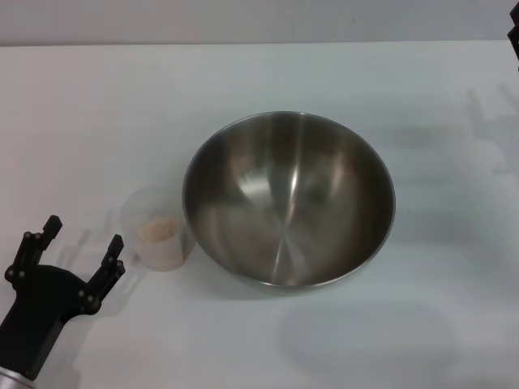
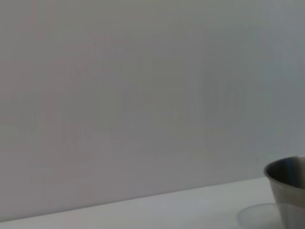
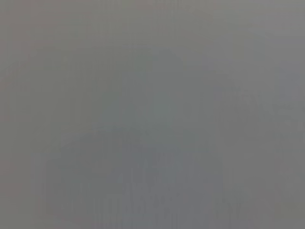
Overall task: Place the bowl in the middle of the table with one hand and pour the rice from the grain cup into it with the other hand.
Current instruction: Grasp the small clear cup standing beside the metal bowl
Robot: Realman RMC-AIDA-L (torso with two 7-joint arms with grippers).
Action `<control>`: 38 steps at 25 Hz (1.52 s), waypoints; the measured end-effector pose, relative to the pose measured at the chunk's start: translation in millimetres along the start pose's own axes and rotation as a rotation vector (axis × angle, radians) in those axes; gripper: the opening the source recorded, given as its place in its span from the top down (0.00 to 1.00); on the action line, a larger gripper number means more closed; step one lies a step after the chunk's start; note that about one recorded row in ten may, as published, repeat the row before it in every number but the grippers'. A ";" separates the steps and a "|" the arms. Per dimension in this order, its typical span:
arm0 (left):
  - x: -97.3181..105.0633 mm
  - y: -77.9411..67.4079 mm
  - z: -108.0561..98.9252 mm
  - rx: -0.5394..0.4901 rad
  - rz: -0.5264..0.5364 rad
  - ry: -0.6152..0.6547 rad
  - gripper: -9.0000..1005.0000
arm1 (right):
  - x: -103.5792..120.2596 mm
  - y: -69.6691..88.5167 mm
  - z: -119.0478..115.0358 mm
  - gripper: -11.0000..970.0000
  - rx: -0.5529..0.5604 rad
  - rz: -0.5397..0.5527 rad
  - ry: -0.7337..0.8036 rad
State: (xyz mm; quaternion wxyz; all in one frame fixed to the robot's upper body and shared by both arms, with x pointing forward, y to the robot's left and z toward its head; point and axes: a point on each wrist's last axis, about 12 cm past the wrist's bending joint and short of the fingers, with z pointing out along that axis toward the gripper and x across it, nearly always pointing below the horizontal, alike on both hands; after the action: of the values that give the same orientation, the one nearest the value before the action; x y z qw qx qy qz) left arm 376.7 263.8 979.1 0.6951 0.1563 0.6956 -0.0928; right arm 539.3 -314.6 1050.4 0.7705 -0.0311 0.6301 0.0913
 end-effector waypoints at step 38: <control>1.6 22.4 40.0 -0.034 0.046 0.057 0.20 | 2.7 1.4 -7.8 0.42 0.012 0.013 0.001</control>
State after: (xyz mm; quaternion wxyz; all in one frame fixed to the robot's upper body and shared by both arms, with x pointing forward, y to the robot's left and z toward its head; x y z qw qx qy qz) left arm 422.0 271.1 978.9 0.6794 0.1631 0.7129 -0.0603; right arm 532.0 -314.2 1046.3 0.7697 -0.0225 0.6312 0.0924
